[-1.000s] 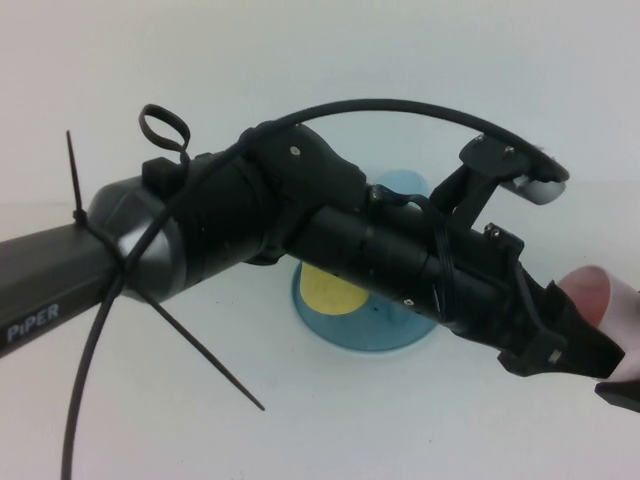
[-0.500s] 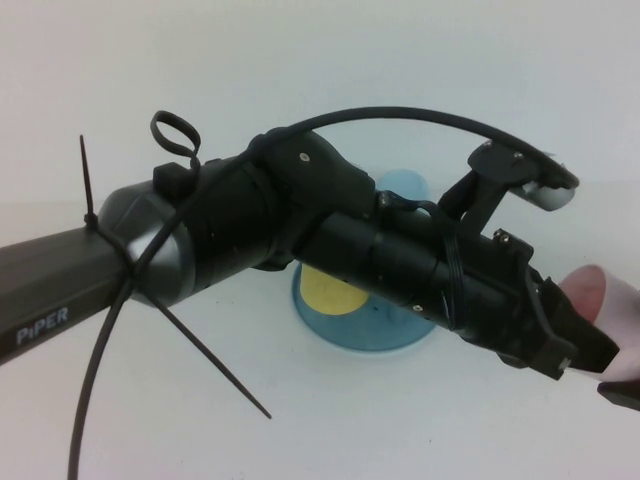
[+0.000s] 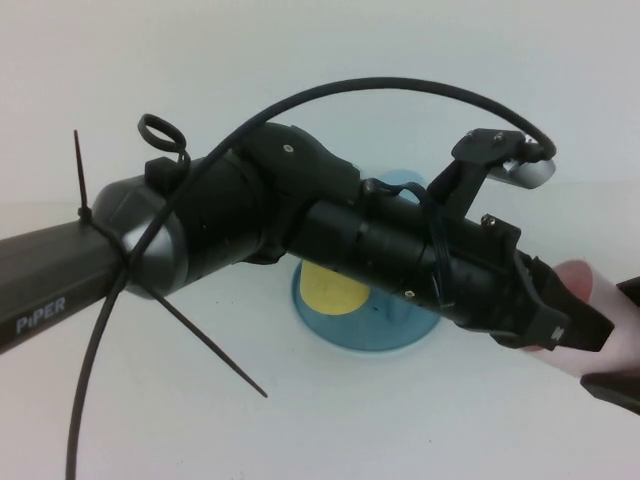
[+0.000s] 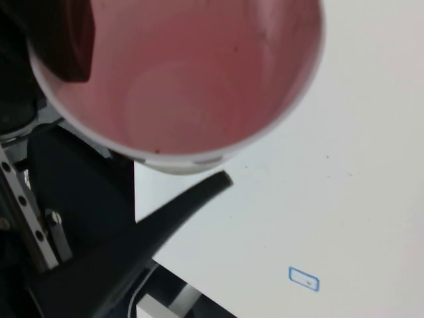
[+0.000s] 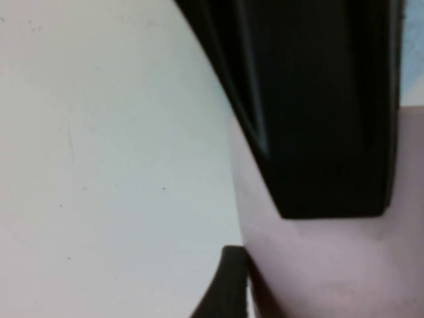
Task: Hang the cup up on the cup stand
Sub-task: Adjust the cup with two arms
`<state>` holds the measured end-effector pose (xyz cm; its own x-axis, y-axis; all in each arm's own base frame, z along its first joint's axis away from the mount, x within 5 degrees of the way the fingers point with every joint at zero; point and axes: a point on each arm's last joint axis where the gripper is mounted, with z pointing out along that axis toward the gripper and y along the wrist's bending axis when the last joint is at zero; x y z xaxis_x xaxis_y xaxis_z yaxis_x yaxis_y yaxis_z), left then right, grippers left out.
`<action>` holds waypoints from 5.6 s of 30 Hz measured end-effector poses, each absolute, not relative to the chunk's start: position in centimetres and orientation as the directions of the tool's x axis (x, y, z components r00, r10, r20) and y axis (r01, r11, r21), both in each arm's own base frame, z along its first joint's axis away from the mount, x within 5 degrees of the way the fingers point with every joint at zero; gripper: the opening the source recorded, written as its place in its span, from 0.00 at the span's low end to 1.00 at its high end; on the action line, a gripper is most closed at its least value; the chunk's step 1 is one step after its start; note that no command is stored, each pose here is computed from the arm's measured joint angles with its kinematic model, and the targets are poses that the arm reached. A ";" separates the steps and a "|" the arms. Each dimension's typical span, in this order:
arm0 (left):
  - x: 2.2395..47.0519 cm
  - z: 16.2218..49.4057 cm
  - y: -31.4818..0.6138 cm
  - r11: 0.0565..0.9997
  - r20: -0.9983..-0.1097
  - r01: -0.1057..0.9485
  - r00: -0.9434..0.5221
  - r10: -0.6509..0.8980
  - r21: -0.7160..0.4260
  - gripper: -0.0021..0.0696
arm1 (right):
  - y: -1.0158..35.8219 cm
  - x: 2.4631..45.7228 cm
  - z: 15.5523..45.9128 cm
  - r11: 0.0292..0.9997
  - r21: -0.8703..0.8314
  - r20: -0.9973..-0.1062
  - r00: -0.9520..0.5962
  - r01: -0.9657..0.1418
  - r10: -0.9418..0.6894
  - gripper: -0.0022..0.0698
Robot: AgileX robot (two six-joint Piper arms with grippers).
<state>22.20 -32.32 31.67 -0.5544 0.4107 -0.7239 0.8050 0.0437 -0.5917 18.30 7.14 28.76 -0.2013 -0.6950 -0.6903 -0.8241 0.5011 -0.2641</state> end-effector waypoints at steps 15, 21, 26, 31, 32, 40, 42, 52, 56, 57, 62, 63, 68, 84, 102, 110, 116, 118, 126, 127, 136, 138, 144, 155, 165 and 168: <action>27.4 33.5 -27.2 -0.011 -0.675 0.688 -0.708 0.207 -0.725 0.04 | 6.3 16.8 31.3 0.675 -0.258 -0.787 -0.255 -0.691 -0.561 0.99; 30.5 34.6 -24.6 -0.013 -0.644 0.644 -0.765 0.005 -0.765 0.04 | 6.1 15.7 32.0 0.858 0.120 -0.870 -0.469 -0.499 -0.151 0.99; 32.4 33.0 -23.4 -0.001 -0.575 0.575 -0.818 -0.018 -0.818 0.04 | 6.6 14.6 27.8 0.806 0.467 -0.775 -0.607 -0.363 0.176 0.99; 32.6 32.9 -23.4 -0.014 -0.552 0.552 -0.834 -0.009 -0.834 0.04 | 6.7 12.5 23.3 0.698 0.660 -0.669 -0.641 -0.279 0.377 0.99; 32.7 32.7 -23.4 -0.013 -0.542 0.542 -0.840 -0.009 -0.840 0.04 | 6.6 12.2 22.8 0.685 0.678 -0.652 -0.649 -0.268 0.392 0.99; 32.9 32.5 -23.5 0.006 -0.440 0.440 -0.898 -0.023 -0.898 0.04 | 6.8 11.0 23.4 0.544 0.811 -0.526 -0.673 -0.214 0.519 0.99; 33.1 32.4 -23.5 0.021 -0.427 0.427 -0.903 -0.037 -0.904 0.04 | 6.7 11.3 24.3 0.513 0.838 -0.493 -0.661 -0.187 0.565 0.99; 33.4 32.3 -23.5 0.046 -0.358 0.355 -0.931 -0.070 -0.934 0.04 | 5.9 11.1 29.2 0.385 0.902 -0.428 -0.538 -0.197 0.727 0.99; 33.8 32.2 -23.4 0.069 -0.316 0.311 -0.943 -0.104 -0.948 0.04 | 4.7 9.2 30.0 0.329 0.918 -0.394 -0.440 -0.221 0.807 0.99; 33.9 32.1 -23.4 0.077 -0.304 0.296 -0.946 -0.117 -0.952 0.04 | 4.5 8.6 29.9 0.302 0.926 -0.373 -0.431 -0.226 0.822 0.99; 34.5 31.9 -23.3 0.107 -0.252 0.236 -0.952 -0.175 -0.966 0.04 | 4.1 6.4 27.0 0.191 0.960 -0.266 -0.441 -0.207 0.858 0.99; 34.5 31.9 -23.3 0.109 -0.246 0.229 -0.953 -0.179 -0.967 0.04 | 4.0 6.2 26.1 0.173 0.966 -0.243 -0.444 -0.193 0.862 0.99; 34.6 31.9 -23.3 0.104 -0.214 0.197 -0.958 -0.190 -0.975 0.04 | 3.9 5.8 22.0 0.095 0.992 -0.123 -0.468 -0.083 0.875 0.99; 31.3 31.5 -28.6 0.137 -0.211 0.192 -0.968 -0.136 -0.972 0.04 | 4.1 6.0 23.1 0.005 0.999 -0.023 -0.488 -0.038 0.873 0.99; 31.4 32.3 -28.1 0.128 -0.173 0.151 -0.969 -0.176 -0.980 0.04 | 6.7 14.0 27.7 0.305 0.952 -0.238 -0.627 -0.001 0.741 0.99; 32.8 32.4 -26.3 0.121 -0.119 0.093 -0.966 -0.230 -0.988 0.04 | 7.5 18.4 29.2 0.367 0.930 -0.282 -0.639 0.000 0.716 0.99; 33.0 32.9 -26.2 0.111 -0.114 0.089 -0.964 -0.239 -0.990 0.04 | 8.2 22.2 30.9 0.330 0.944 -0.239 -0.640 0.025 0.730 0.99; 32.9 33.6 -26.2 0.101 -0.129 0.107 -0.963 -0.237 -0.989 0.04 | 8.5 23.4 31.5 0.327 0.945 -0.239 -0.643 0.018 0.728 0.99; 33.4 34.5 -25.7 0.081 -0.124 0.106 -0.958 -0.259 -0.991 0.04 | 8.9 25.6 31.9 0.331 0.943 -0.243 -0.646 0.016 0.724 0.99; 33.5 34.7 -25.7 0.080 -0.127 0.110 -0.956 -0.265 -0.991 0.04 | 8.9 25.7 32.0 0.333 0.943 -0.245 -0.642 0.017 0.727 0.99; 33.7 37.2 -25.7 0.037 -0.175 0.171 -0.949 -0.264 -0.985 0.04 | 9.2 28.0 33.6 0.304 0.953 -0.235 -0.626 0.003 0.744 0.95; 33.6 37.6 -25.8 0.027 -0.186 0.185 -0.950 -0.252 -0.982 0.04 | 9.3 28.2 33.7 0.302 0.953 -0.237 -0.628 -0.003 0.742 0.95; 33.5 37.8 -25.8 0.025 -0.206 0.206 -0.948 -0.244 -0.978 0.04 | 9.4 28.3 33.9 0.299 0.954 -0.236 -0.633 -0.008 0.737 0.95; 32.9 38.0 -26.4 0.010 -0.210 0.212 -0.955 -0.208 -0.977 0.04 | 9.2 28.5 33.9 0.263 0.964 -0.187 -0.611 0.036 0.769 0.95; 31.6 40.1 -27.9 -0.023 -0.304 0.312 -0.937 -0.175 -0.950 0.04 | 9.1 29.0 35.8 0.238 0.971 -0.192 -0.590 0.000 0.784 0.95; 31.5 40.1 -27.9 -0.025 -0.311 0.320 -0.935 -0.172 -0.947 0.04 | 9.2 29.0 35.9 0.236 0.972 -0.192 -0.590 -0.001 0.785 0.95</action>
<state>31.55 -27.91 40.10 -0.9346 -0.1720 -0.3114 0.3201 -0.0252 -0.9470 29.04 9.16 35.85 -0.5896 0.7846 -0.1915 -0.0011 0.2364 0.9717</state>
